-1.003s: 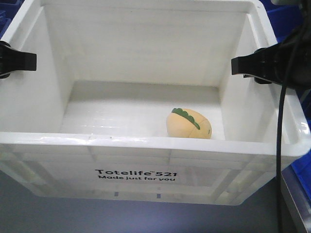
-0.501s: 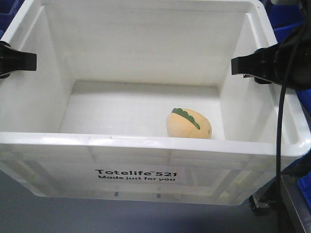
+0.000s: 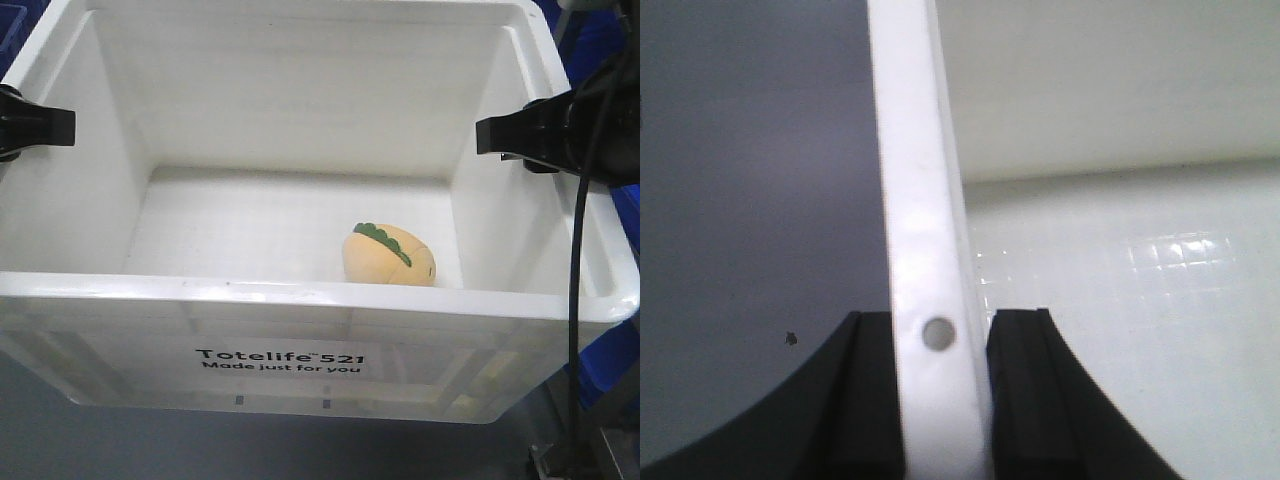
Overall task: Place moving items into box and shelve
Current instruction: 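Hold the tote level with both grippers while driving along the blue bins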
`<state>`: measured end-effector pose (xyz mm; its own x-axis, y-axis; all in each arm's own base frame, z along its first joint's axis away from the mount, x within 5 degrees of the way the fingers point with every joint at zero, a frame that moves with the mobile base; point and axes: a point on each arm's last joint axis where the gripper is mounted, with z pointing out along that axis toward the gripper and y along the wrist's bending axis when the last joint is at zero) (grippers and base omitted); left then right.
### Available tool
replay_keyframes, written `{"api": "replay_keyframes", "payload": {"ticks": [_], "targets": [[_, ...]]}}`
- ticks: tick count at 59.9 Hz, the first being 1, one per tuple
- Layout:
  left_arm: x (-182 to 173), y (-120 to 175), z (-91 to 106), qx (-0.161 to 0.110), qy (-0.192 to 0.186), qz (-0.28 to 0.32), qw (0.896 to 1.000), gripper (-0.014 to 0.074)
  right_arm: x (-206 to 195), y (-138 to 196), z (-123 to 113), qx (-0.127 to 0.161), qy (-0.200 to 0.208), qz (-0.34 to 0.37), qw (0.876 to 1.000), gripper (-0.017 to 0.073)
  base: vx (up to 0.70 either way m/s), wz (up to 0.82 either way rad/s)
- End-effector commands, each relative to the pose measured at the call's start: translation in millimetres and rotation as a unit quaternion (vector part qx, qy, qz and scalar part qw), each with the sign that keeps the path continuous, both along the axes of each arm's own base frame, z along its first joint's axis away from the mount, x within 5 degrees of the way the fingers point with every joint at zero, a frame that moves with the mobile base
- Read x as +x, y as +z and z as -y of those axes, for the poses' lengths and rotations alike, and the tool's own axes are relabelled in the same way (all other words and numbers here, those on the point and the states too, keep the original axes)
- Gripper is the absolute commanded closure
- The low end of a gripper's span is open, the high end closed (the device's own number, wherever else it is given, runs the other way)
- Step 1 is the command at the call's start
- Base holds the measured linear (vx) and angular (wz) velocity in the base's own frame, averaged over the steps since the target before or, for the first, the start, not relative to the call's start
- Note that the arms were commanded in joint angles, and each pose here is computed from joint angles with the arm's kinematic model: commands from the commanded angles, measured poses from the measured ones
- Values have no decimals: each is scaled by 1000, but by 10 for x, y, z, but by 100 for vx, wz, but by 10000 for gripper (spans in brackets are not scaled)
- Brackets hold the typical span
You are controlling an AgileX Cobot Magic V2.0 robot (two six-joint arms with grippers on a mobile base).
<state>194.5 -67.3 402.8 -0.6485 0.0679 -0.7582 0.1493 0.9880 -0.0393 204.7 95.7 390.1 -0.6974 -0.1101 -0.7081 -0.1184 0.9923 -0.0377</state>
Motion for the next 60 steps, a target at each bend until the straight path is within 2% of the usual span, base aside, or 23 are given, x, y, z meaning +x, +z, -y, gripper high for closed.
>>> {"api": "replay_keyframes", "payload": {"ticks": [1,60], "targets": [[-44,304,-15,-20,-13,104,994,454,5,246,88,5,-11,77,997,412,28,-3],[-44,304,-15,-20,-13,104,994,454,5,246,88,5,-11,77,997,412,29,-4]]}}
